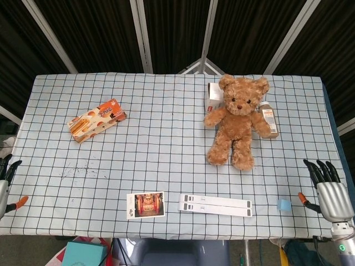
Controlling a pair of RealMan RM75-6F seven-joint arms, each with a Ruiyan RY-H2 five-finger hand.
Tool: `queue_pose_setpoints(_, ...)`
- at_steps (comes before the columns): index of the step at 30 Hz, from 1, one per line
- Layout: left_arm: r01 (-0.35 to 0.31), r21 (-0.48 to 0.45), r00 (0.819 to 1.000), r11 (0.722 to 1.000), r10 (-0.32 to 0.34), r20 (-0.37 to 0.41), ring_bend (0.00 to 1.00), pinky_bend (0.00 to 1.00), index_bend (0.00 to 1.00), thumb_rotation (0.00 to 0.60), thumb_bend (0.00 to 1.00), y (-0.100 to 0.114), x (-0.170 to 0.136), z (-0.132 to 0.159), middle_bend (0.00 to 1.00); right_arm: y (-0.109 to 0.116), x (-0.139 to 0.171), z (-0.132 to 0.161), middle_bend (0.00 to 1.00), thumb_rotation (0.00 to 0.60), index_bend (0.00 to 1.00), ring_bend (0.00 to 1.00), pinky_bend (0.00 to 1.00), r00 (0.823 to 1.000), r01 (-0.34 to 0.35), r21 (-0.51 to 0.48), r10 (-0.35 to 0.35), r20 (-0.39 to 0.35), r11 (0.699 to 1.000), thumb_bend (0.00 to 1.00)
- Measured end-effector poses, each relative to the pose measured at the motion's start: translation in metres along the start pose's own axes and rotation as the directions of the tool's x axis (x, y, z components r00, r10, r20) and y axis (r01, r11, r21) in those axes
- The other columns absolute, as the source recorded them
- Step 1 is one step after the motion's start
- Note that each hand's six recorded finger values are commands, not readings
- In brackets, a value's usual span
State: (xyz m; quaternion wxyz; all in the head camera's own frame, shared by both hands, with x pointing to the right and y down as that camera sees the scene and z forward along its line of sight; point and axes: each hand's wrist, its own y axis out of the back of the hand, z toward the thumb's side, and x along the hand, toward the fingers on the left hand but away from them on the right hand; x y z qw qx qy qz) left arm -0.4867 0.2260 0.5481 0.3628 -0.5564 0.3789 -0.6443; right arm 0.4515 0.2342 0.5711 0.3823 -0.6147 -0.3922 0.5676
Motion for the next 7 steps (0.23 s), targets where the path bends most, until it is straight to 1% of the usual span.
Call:
queue_pose_setpoints(3, -0.003, -0.002, 1.0, 1.0, 0.003, -0.002, 0.0, 0.03, 0.13, 0.6, 0.24, 0.0008, 0.0008, -0.0006, 0.0, -0.0032, 0.0088, -0.0024, 0.14, 0.6, 0.03, 0.05, 0.0, 1.0, 0.005, 0.049, -0.005, 0.006, 0.999, 0.29)
queue_pose_setpoints(7, -0.001, 0.001, 1.0, 1.0, 0.001, 0.001, 0.0, 0.03, 0.13, 0.6, 0.24, 0.0003, 0.0008, -0.0005, 0.0, -0.0052, 0.0129, -0.0041, 0.14, 0.6, 0.03, 0.05, 0.0, 1.0, 0.001, 0.052, -0.002, 0.009, 0.999, 0.29)
